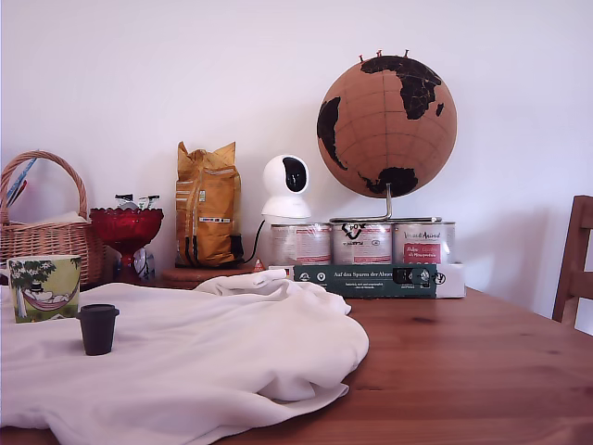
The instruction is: Pick the grey coffee capsule and place it inside the green coffee cup
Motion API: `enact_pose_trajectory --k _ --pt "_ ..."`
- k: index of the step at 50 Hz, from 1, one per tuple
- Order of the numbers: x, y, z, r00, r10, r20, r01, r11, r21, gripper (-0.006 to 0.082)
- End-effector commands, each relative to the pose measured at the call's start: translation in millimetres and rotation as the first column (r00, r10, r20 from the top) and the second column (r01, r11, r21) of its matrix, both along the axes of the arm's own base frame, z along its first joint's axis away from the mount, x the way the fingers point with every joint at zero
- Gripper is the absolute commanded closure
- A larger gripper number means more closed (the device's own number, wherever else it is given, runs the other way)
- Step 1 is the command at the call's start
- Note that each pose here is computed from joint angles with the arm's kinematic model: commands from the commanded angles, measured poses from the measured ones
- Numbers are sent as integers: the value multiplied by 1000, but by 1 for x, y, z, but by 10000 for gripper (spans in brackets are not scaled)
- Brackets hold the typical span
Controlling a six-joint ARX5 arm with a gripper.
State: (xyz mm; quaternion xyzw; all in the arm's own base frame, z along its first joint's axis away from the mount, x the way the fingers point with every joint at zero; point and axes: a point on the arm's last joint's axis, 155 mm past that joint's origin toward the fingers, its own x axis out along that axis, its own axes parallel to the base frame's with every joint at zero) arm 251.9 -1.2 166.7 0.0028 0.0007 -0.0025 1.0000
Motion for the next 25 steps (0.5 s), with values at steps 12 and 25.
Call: enact_pose_trajectory --k 12,25 --pt "-3 -35 -20 980 -192 -46 187 978 -90 781" --pt "-3 -34 8 980 -187 66 198 949 -247 781"
